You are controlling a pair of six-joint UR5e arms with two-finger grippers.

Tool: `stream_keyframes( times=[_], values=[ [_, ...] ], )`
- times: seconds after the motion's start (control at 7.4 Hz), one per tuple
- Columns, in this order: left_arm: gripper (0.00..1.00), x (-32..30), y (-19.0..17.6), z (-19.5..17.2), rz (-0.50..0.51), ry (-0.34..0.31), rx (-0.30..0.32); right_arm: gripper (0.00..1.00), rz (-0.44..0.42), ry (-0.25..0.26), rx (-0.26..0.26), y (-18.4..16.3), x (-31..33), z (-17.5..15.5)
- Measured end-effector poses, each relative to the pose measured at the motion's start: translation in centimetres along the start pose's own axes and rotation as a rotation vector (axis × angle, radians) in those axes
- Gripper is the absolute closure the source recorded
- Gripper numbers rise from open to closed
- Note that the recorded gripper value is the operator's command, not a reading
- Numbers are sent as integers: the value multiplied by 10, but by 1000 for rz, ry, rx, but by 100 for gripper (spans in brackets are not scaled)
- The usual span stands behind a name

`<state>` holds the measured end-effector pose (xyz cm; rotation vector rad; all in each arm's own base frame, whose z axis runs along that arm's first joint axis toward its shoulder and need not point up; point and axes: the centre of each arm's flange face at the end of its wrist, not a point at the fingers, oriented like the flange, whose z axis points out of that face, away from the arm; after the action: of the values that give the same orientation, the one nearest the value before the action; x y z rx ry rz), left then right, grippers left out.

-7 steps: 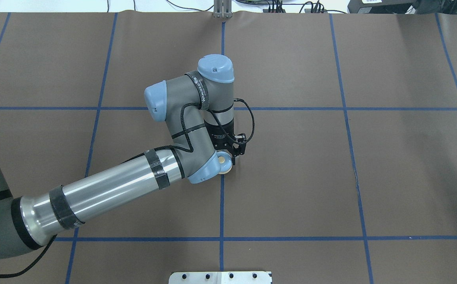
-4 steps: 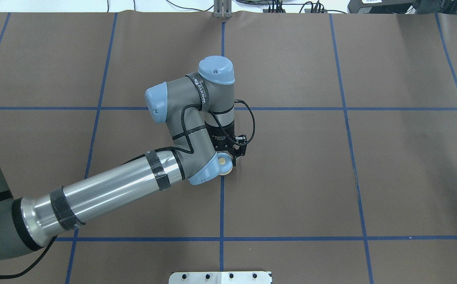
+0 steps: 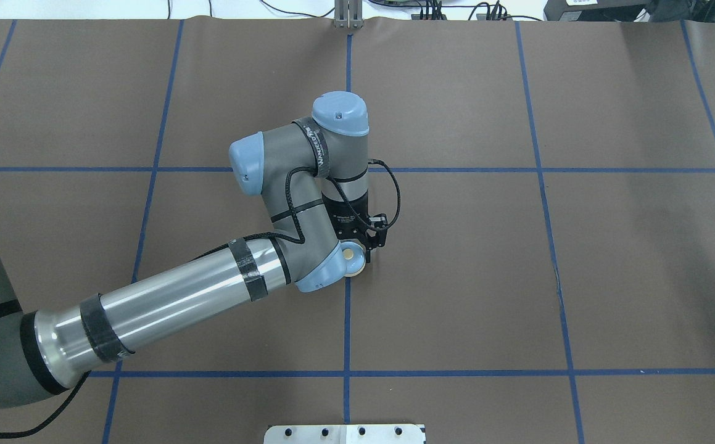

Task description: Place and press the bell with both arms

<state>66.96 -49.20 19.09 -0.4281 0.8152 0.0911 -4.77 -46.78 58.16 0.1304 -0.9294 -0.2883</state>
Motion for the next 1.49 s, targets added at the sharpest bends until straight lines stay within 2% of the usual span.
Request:
stream_keyframes(
  times=[0.27, 0.54, 0.81, 1.08, 1.22, 1.35, 1.49],
  values=[
    [1, -1, -3, -7, 3, 11, 10, 0, 8, -1, 2, -8, -9, 0],
    [2, -10, -11, -55, -2, 54, 55, 0, 61, -2, 14, -49, -56, 4],
    [2, -59, -13, -110, -23, 100, 96, 0, 106, 46, 43, -88, -137, 18],
    [2, -151, 6, -133, 17, 135, 130, 6, 234, 45, 89, -121, -260, 46],
    [2, -195, 13, -139, 55, 137, 150, 22, 284, 38, 101, -127, -324, 70],
    [2, -238, 17, -145, 86, 134, 173, 55, 329, 36, 122, -124, -392, 97],
    [2, -280, 23, -152, 111, 128, 195, 92, 363, 33, 130, -116, -447, 120]
  ],
)
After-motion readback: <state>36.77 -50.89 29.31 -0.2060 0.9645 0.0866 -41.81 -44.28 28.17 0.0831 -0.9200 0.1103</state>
